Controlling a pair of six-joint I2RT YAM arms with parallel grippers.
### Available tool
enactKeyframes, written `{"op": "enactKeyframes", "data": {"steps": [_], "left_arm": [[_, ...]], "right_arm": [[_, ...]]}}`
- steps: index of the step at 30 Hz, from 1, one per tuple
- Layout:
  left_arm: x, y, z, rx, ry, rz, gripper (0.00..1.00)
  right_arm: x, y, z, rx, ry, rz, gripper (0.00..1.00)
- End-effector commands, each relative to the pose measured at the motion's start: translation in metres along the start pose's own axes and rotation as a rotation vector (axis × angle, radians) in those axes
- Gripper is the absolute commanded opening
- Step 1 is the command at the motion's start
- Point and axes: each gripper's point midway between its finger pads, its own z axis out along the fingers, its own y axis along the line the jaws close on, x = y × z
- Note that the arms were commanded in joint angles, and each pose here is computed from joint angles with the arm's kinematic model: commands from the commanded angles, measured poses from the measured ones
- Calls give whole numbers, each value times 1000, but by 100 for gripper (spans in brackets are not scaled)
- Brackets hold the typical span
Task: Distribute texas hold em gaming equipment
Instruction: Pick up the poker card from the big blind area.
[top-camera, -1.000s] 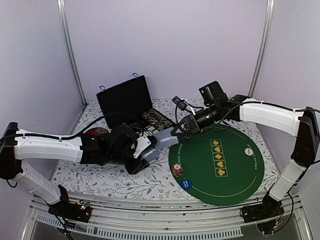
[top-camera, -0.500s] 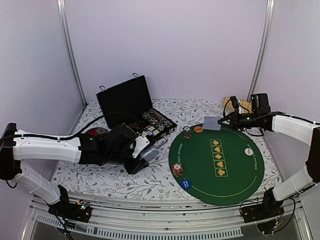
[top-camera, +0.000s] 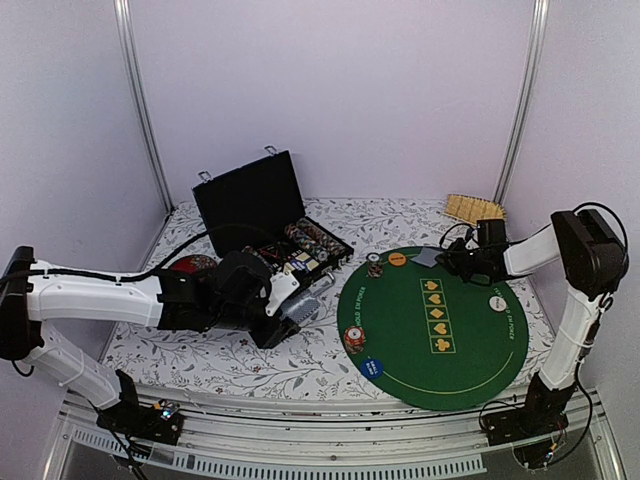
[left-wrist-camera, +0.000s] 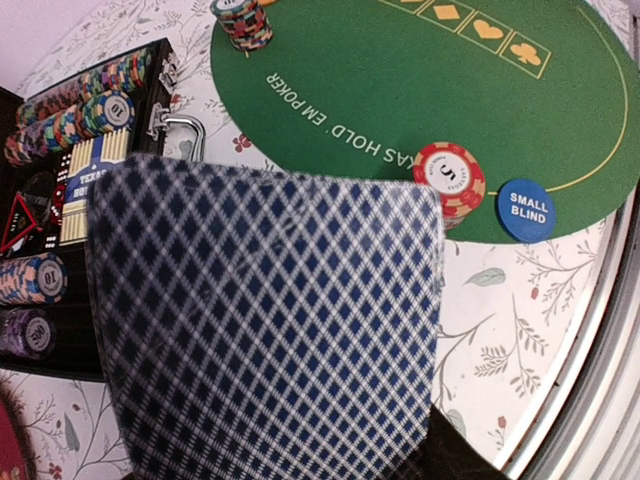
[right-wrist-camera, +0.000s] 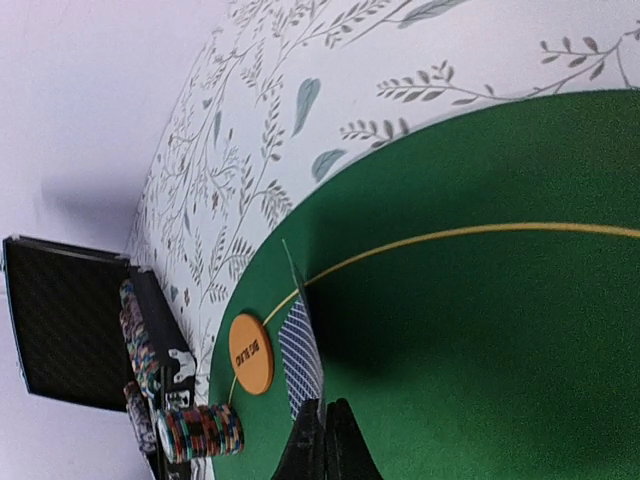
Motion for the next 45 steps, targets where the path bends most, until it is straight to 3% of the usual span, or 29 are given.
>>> {"op": "enactKeyframes", "data": {"steps": [1, 10, 30, 32, 34, 39, 41, 45], "left_arm": [[-8, 4, -3, -1, -42, -17, 55], [-8, 9, -3, -25, -36, -6, 56], [-8, 14, -7, -48, -30, -7, 56], [-9, 14, -7, -49, -35, -7, 57], [-11, 13, -8, -45, -36, -2, 57], [-11, 14, -7, -52, -28, 14, 57], [-11, 14, -7, -54, -24, 21, 57], [-14, 14, -7, -50, -30, 30, 57]], "right_arm": [[-34, -4, 14, -2, -154, 172, 2], [-34, -15, 46, 7, -157, 334, 3], [-20, 0, 91, -8, -74, 341, 6], [-20, 4, 90, -16, -66, 325, 16], [-23, 11, 82, -27, -74, 302, 39], [-35, 40, 37, -37, -140, 136, 74], [-42, 56, 13, -46, -177, 31, 100], [-32, 112, -25, -128, -148, -346, 99]]}}
